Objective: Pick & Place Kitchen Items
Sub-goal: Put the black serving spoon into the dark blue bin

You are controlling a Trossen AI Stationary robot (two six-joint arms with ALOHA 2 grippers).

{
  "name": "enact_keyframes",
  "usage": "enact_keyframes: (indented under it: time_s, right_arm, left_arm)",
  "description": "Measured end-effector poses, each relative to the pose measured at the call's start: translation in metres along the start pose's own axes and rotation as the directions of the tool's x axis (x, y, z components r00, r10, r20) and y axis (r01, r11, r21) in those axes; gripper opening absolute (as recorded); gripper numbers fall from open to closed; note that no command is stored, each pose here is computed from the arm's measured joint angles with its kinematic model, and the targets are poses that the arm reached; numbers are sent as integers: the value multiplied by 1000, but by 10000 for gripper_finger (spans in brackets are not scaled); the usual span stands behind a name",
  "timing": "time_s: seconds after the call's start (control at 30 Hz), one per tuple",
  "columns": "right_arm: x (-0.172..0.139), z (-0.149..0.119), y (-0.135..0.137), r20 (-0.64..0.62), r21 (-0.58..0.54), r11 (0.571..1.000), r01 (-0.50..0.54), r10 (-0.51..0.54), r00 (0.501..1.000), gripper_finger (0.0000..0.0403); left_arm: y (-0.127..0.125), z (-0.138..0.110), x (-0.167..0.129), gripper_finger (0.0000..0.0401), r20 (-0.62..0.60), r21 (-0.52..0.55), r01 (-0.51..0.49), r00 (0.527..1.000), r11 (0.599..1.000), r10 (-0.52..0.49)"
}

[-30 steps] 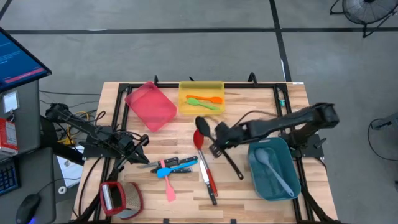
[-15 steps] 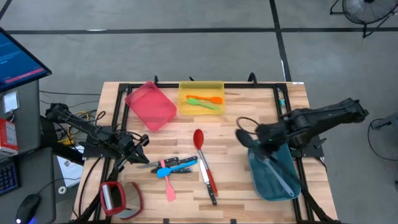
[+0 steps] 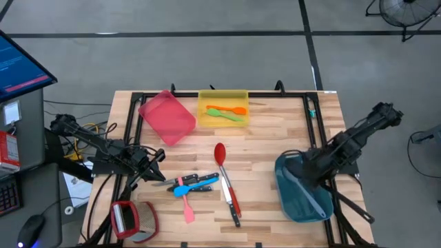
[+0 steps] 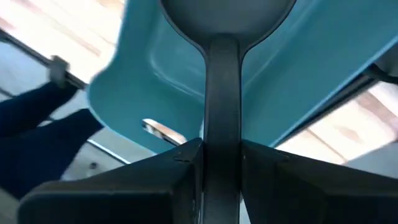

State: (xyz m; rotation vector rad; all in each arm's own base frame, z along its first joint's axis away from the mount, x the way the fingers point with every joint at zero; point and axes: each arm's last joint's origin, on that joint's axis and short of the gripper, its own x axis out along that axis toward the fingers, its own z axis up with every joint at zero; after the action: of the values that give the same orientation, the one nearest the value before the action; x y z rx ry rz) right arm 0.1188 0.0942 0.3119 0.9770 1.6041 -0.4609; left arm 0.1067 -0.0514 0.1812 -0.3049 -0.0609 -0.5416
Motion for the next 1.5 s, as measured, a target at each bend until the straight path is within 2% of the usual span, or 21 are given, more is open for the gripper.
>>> enact_keyframes:
  time_s: [0.4,0.63,0.8,1.27,1.37,1.5]
  right_arm:
    - [49,3,39,-37,-7,970,241,-241,970,64]
    - [81,22,63,-43,-32,949,314,-315,948,69]
    - [102,36,70,-62,-61,919,390,-394,917,72]
    - [116,50,77,-70,-74,907,414,-419,905,78]
    - [116,50,77,-67,-74,908,412,-416,907,90]
    - [116,50,77,-67,-74,908,412,-416,907,126]
  left_arm:
    - [0,0,0,8,0,0,0,1000,1000,0]
    - [0,0,0,8,1,0,0,1000,1000,0]
    - [0,0,0,8,2,0,1,1000,1000,-1]
    - [0,1,0,8,8,1,2,1000,1000,-2]
    - [0,1,0,8,8,1,2,1000,1000,-2]
    - [0,1,0,8,8,1,3,1000,1000,-3]
